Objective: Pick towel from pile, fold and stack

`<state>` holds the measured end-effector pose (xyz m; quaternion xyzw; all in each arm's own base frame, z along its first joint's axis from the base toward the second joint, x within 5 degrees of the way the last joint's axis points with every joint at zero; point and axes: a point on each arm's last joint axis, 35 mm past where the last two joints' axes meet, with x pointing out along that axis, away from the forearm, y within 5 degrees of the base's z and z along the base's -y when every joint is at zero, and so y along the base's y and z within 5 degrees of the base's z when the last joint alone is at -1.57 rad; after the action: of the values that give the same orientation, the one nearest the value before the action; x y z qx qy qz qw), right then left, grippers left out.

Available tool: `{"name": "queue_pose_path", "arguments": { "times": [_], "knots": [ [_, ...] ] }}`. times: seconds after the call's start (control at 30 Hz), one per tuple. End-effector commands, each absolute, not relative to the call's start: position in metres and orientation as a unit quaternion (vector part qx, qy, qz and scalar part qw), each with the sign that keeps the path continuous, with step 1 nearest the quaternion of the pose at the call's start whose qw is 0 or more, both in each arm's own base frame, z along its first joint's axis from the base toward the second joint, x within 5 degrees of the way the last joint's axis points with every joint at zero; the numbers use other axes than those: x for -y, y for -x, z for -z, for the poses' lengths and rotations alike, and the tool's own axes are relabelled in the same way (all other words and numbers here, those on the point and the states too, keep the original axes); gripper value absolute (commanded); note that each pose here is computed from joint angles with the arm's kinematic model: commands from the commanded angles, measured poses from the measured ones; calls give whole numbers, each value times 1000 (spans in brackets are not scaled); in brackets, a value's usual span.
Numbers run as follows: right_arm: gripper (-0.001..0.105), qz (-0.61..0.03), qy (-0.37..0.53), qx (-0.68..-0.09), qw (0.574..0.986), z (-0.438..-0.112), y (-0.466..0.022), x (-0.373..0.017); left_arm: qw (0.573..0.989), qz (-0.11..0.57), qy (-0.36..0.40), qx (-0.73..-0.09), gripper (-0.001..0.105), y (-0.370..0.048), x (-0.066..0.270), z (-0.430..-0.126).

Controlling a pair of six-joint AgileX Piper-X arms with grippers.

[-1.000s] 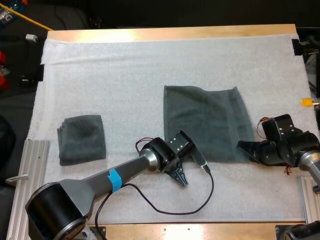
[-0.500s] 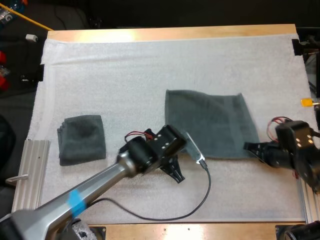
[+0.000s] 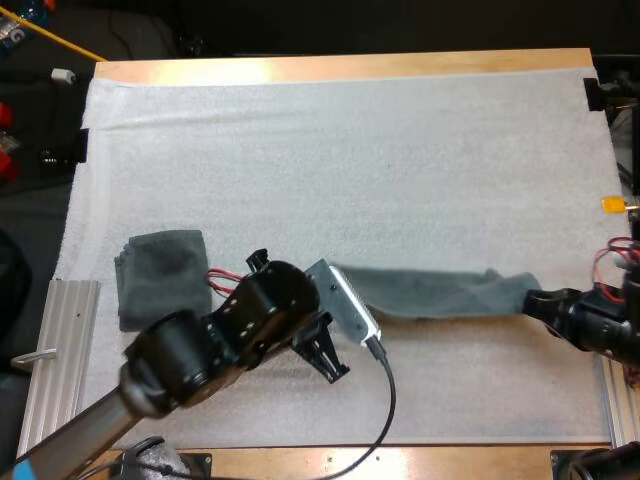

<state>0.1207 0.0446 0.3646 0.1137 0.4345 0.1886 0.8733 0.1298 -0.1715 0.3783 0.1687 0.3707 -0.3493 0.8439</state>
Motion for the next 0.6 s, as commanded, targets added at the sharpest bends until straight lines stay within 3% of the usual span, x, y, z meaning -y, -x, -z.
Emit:
{"name": "queue_pose_path", "arguments": {
  "times": [0.0, 0.13, 0.27, 0.57],
  "knots": [
    [0, -198, -116, -440, 868, -372, -114, -44, 850, 342, -164, -364, 0, -125, 170, -387],
    [0, -201, -118, -454, 860, -388, -102, -41, 853, 335, -172, -362, 0, -111, 168, -406],
    [0, -203, -119, -458, 857, -394, -97, -39, 853, 333, -178, -360, 0, -110, 171, -405],
    [0, -172, -108, -521, 829, -341, -140, -51, 855, 273, -215, -384, 0, -157, 189, -344]
  ]
}}
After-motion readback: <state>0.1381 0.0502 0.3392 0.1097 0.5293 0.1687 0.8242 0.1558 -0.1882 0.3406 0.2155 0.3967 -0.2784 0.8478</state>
